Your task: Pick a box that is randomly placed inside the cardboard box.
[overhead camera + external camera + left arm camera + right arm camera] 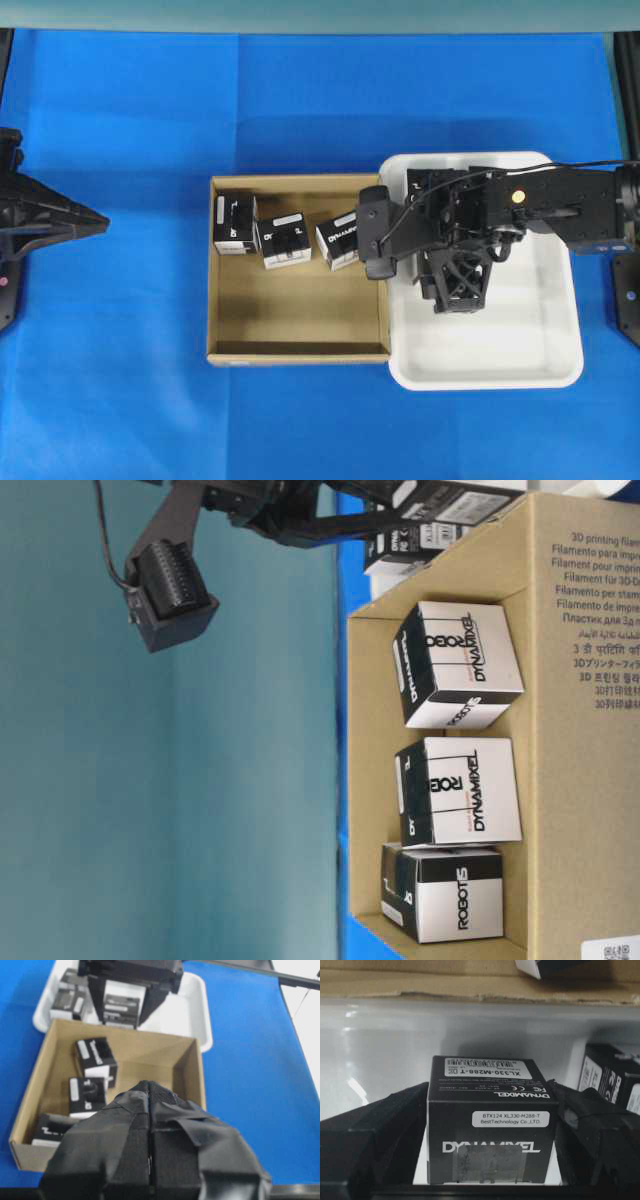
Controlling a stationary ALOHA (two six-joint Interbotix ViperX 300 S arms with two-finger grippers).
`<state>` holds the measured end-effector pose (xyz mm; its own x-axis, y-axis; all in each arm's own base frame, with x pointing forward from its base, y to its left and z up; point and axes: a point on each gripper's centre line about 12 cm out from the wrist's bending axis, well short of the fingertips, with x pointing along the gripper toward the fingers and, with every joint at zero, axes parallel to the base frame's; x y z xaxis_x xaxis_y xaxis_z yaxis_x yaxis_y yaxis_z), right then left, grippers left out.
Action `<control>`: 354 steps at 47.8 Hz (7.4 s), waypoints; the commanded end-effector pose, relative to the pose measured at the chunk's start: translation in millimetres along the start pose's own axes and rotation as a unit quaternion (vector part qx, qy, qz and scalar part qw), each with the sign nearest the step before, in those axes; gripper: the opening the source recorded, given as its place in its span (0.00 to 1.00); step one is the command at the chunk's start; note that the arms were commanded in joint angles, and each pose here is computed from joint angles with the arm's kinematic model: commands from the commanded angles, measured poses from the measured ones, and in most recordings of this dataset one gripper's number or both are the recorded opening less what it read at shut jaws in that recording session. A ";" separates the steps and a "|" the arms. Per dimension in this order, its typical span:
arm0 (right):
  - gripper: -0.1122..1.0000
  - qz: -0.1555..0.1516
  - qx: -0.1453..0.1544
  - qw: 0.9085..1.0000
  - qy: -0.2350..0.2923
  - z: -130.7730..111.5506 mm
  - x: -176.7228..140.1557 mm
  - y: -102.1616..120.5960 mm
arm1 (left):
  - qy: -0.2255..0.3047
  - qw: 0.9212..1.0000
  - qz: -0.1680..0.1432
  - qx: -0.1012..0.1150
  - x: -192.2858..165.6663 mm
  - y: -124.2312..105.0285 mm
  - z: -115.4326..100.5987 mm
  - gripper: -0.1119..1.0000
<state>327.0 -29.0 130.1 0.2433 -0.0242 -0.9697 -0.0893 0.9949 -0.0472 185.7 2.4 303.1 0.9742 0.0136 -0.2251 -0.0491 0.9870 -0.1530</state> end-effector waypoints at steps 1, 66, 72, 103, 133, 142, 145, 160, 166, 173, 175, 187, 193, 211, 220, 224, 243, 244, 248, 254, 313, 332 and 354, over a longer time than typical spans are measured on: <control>0.80 -0.003 -0.002 1.000 -0.011 2.4 1.2 -0.7 | -0.014 1.000 -0.001 0.000 -0.7 -1.2 11.1 0.04; 0.98 -0.015 -0.009 0.999 -0.044 12.4 -7.3 -4.8 | -0.018 0.999 -0.016 -0.027 0.9 -6.9 11.7 0.04; 0.98 -0.021 -0.002 0.998 -0.066 21.2 -20.7 -10.3 | -0.012 0.999 -0.025 -0.024 1.0 -10.3 9.3 0.04; 0.98 -0.045 0.045 0.944 -0.324 54.1 -144.0 -9.8 | -0.013 0.999 -0.027 -0.023 1.2 -10.8 8.5 0.04; 0.98 -0.018 0.072 0.887 -0.456 31.0 -176.5 11.1 | -0.022 0.999 -0.030 -0.025 -5.1 -10.8 7.1 0.04; 0.98 -0.016 0.068 0.874 -0.482 18.7 -185.7 15.8 | -0.029 0.999 -0.031 -0.025 -9.5 -10.6 9.1 0.04; 0.98 -0.017 0.065 0.872 -0.484 13.3 -187.9 16.4 | -0.029 0.999 -0.032 -0.025 -9.8 -10.8 8.6 0.04; 0.98 -0.019 0.062 0.863 -0.502 -8.5 -198.5 19.3 | -0.025 0.999 -0.028 -0.018 -8.5 -9.3 4.6 0.04; 0.98 -0.017 0.058 0.864 -0.500 -16.6 -196.2 22.3 | -0.027 0.999 -0.031 -0.026 -10.5 -10.1 5.1 0.04; 0.98 -0.017 0.058 0.862 -0.503 -24.2 -194.9 23.1 | -0.030 0.999 -0.036 -0.019 -12.3 -11.8 5.9 0.04; 0.98 -0.017 0.059 0.861 -0.505 -25.3 -195.7 23.3 | -0.029 0.999 -0.034 -0.018 -12.2 -10.9 5.6 0.04; 0.98 -0.029 0.065 0.859 -0.507 -32.0 -191.7 16.8 | -0.034 0.999 -0.031 -0.022 -13.8 -9.3 4.9 0.04; 0.98 -0.032 0.068 0.851 -0.520 -31.9 -192.6 15.3 | -0.038 0.999 -0.031 -0.020 -15.2 -9.4 5.8 0.04; 0.98 -0.032 0.061 0.840 -0.539 -42.6 -183.0 19.0 | -0.090 0.995 -0.042 -0.019 -17.1 -11.6 17.6 0.04; 0.98 -0.038 0.050 0.829 -0.556 -55.7 -194.5 21.7 | -0.114 0.992 -0.047 -0.020 -17.7 -12.6 23.2 0.04; 0.98 -0.040 0.047 0.826 -0.560 -63.6 -197.8 22.6 | -0.112 0.992 -0.046 -0.019 -17.2 -12.5 22.4 0.04; 0.98 -0.031 0.052 0.830 -0.554 -90.5 -213.4 27.9 | -0.104 0.993 -0.048 -0.018 -13.1 -12.9 17.2 0.04; 0.98 -0.030 0.052 0.833 -0.551 -90.8 -211.8 28.0 | -0.104 0.993 -0.048 -0.017 -12.8 -12.9 17.2 0.04; 0.98 -0.028 0.051 0.838 -0.543 -91.2 -209.6 28.9 | -0.100 0.994 -0.047 -0.018 -10.9 -12.8 15.5 0.04; 0.98 -0.026 0.050 0.848 -0.528 -91.9 -202.4 29.7 | -0.097 0.994 -0.048 -0.018 -8.9 -13.1 14.8 0.04; 0.98 -0.032 0.039 0.859 -0.509 -120.9 -187.5 33.3 | -0.088 0.994 -0.056 -0.026 -9.1 -16.2 13.8 0.04; 0.98 -0.030 0.041 0.860 -0.508 -121.3 -187.5 33.4 | -0.086 0.994 -0.059 -0.025 -10.2 -17.5 13.9 0.04; 0.98 -0.030 0.041 0.860 -0.508 -121.7 -187.0 33.4 | -0.087 0.994 -0.060 -0.025 -10.6 -17.6 14.1 0.04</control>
<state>160.3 -3.3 278.7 0.9652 -0.0205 -0.2608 0.0111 0.9992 -0.0373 178.5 -12.5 314.3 0.9962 -0.0696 -0.0521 0.0566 0.9741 -0.2188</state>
